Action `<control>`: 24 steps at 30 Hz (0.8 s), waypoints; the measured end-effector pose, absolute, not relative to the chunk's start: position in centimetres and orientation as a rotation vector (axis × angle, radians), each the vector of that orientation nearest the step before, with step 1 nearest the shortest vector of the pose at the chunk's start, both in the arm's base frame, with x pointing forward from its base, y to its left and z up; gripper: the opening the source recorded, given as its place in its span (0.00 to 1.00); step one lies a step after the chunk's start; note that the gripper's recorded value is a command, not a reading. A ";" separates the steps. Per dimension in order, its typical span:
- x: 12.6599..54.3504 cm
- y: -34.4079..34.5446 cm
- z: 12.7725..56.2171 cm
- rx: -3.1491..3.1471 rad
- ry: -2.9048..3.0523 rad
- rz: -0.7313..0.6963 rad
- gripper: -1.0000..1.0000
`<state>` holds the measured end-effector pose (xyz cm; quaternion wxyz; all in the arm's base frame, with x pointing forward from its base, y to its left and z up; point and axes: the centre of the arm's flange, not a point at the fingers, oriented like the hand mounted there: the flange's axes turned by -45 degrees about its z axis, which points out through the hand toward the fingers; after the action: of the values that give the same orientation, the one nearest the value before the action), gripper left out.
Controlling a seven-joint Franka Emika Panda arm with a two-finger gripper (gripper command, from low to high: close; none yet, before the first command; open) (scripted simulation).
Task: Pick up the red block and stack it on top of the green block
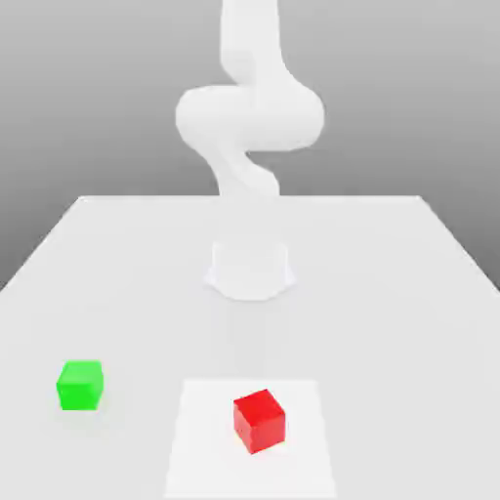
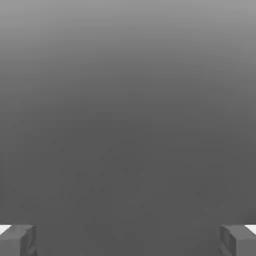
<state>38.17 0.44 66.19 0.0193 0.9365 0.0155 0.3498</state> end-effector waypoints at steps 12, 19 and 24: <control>45.7 0.6 39.3 2.970 0.424 0.433 0.50; 42.6 1.0 24.8 3.031 0.667 0.095 0.50; 41.0 1.2 18.1 3.055 0.735 0.006 0.50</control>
<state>41.04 1.20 18.12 -0.0001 0.9722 0.2341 0.0021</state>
